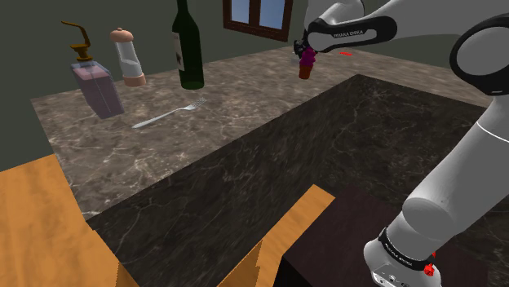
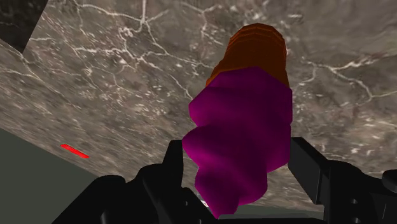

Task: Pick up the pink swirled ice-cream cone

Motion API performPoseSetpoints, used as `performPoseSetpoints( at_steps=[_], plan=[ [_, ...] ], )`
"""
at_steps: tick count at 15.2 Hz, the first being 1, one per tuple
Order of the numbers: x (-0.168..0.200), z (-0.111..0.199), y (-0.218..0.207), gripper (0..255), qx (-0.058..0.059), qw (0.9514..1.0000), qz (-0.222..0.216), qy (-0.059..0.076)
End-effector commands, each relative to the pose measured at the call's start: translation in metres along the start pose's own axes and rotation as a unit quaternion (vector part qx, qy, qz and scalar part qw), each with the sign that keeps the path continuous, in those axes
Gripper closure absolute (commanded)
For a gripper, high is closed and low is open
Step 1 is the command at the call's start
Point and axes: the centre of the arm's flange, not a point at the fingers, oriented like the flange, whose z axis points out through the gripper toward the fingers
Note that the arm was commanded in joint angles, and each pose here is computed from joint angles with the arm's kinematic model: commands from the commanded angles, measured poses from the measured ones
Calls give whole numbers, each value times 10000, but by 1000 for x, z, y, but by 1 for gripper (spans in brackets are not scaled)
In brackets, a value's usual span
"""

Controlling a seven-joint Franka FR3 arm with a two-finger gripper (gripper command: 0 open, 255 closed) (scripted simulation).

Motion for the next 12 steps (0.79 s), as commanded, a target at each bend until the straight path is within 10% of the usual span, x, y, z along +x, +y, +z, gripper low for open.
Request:
performPoseSetpoints(
  at_steps=[1,12],
  plan=[
    [-1,1,0,255,-1,10000,-1,-5],
    [13,-15,6,255,-1,10000,-1,-5]
  ],
)
